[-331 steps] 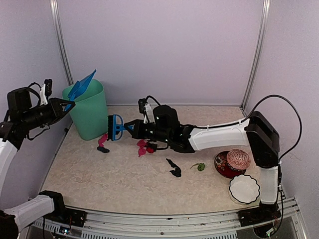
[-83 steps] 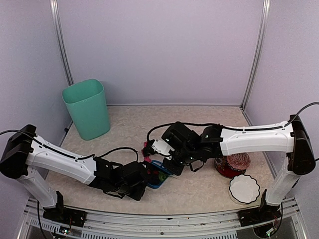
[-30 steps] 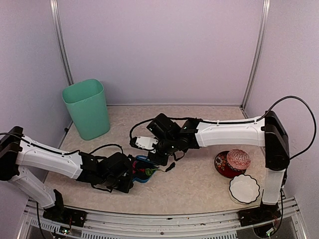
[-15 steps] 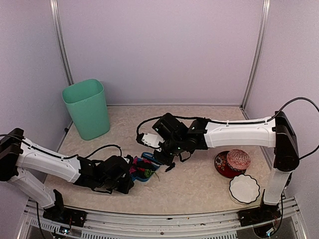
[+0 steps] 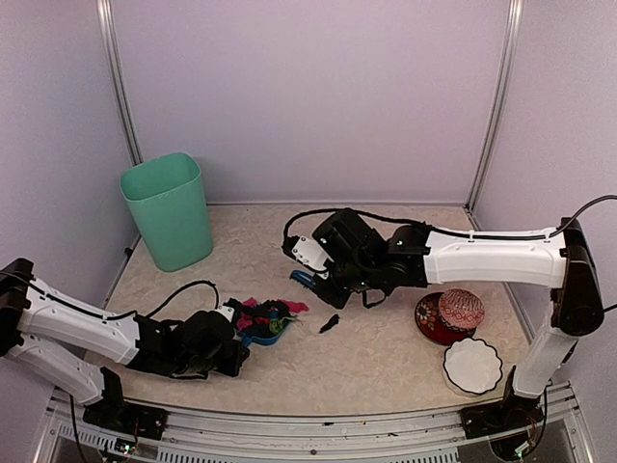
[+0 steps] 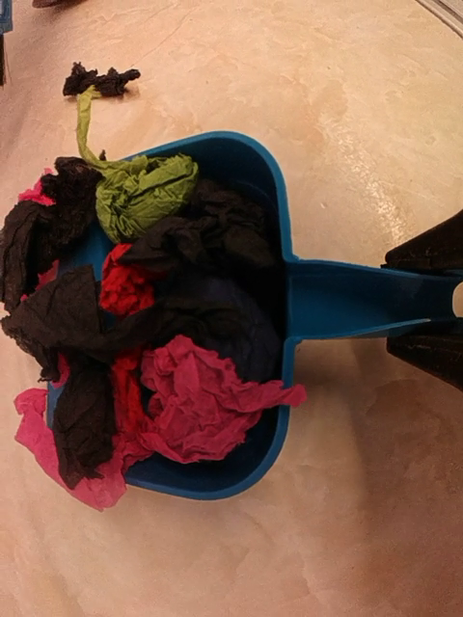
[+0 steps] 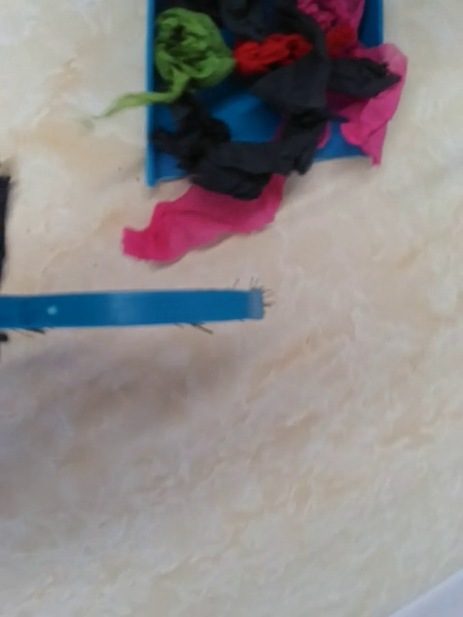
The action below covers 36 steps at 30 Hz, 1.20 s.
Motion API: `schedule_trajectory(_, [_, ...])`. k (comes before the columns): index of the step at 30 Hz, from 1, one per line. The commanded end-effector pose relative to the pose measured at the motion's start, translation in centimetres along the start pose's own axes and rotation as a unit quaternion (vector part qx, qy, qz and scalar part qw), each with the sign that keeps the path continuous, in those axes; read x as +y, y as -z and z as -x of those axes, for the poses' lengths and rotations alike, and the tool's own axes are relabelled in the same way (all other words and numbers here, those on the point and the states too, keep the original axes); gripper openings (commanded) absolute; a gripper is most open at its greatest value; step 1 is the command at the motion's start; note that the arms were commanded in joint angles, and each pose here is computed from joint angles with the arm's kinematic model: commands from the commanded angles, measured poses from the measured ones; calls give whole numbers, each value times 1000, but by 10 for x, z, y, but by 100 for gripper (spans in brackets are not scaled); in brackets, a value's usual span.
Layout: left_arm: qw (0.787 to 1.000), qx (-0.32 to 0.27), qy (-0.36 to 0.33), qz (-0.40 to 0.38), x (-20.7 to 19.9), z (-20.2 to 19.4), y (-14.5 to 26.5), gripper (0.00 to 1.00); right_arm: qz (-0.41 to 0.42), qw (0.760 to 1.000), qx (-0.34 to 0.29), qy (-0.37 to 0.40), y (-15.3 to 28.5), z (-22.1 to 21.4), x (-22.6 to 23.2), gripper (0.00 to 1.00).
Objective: Sweep away the paper scraps from the table
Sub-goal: Dump the paper scraps in the dustpan into the trash bin.
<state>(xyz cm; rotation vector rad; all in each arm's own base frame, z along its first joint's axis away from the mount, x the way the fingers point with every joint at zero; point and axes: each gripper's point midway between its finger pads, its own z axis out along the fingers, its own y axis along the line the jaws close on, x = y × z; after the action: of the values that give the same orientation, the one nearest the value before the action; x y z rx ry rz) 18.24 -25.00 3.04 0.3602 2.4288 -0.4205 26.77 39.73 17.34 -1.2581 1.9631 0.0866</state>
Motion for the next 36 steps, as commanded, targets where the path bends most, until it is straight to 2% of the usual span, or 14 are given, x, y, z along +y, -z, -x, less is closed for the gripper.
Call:
schedule_trajectory(1, [999,-47,16,2,0,20,8,0,-29,999,-31,-31,23,8,-13,0])
schedule_trajectory(16, [994,-110,5,30,3,80,48,0,-103,989,-71,-85,60,-17,-46,0])
schedule_trajectory(25, [989,-124,0,75,20,129,79,0,-104,988,-74,-91,60,-24,-48,0])
schedule_trajectory(36, [985,-147,16,89,45,200,130,0,-100,988,-80,-89,57,-24,-48,0])
